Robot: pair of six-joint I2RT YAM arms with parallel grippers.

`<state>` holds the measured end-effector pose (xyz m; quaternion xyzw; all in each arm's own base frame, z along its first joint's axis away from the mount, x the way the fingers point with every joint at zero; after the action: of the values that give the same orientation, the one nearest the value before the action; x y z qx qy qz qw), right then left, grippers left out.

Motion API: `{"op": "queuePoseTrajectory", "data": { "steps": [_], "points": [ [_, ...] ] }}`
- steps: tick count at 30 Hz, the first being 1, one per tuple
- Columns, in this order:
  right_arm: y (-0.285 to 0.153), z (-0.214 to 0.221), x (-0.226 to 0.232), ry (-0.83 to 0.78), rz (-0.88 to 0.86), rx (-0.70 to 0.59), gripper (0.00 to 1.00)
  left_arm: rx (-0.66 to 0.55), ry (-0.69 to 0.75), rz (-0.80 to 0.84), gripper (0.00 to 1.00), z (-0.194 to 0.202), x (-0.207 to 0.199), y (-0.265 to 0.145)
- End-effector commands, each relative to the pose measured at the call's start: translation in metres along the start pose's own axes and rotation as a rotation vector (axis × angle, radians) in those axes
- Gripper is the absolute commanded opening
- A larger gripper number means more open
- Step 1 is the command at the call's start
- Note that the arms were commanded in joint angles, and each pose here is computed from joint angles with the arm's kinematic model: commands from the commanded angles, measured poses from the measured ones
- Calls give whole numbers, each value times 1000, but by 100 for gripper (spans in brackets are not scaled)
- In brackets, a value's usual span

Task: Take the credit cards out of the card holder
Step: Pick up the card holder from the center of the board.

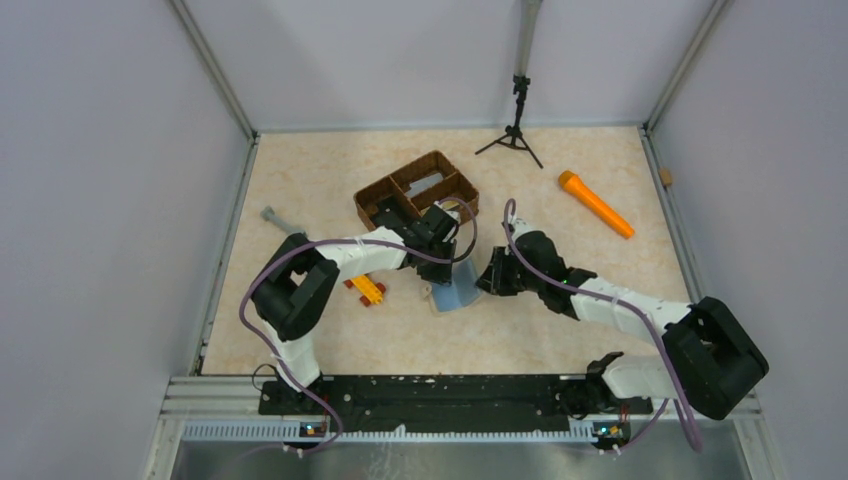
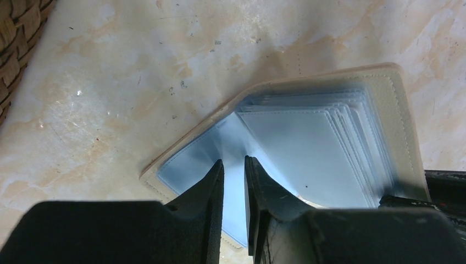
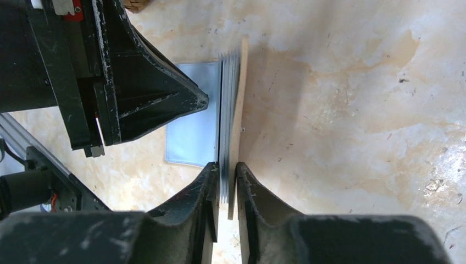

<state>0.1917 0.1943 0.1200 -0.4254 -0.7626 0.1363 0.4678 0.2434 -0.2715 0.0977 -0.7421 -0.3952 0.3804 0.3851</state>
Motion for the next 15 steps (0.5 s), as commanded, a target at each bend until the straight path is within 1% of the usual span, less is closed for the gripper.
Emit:
{"op": "queuePoseTrajectory", "data": {
  "steps": [1,3,5,7,13,15],
  "points": [
    [2,-13,14,-23,-47,-31,24,65,21,-97,24,15,15,11],
    [3,-12,13,-23,-46,-21,29,65,22,-93,23,15,15,11],
    [4,-11,12,-23,-45,-18,31,62,22,-92,23,14,14,10],
    [5,-11,12,-25,-47,-16,31,62,23,-90,23,14,14,10],
    [5,-10,14,-24,-65,-11,19,60,24,-88,22,13,13,9],
    [4,-11,16,-21,-86,-17,19,59,25,-86,22,13,12,9]
  ]
}}
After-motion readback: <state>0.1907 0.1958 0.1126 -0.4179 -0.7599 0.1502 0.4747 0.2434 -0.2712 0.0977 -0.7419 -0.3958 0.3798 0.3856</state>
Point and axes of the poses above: each gripper's point midway between its finger pads, its own y axis out along the fingers, its own x axis along the line the jaws close on, z = x × y, the point moved 8 cm from there along -y, back along the fingers, and after that the axes turned 6 degrees about y, right-handed, at the moved point
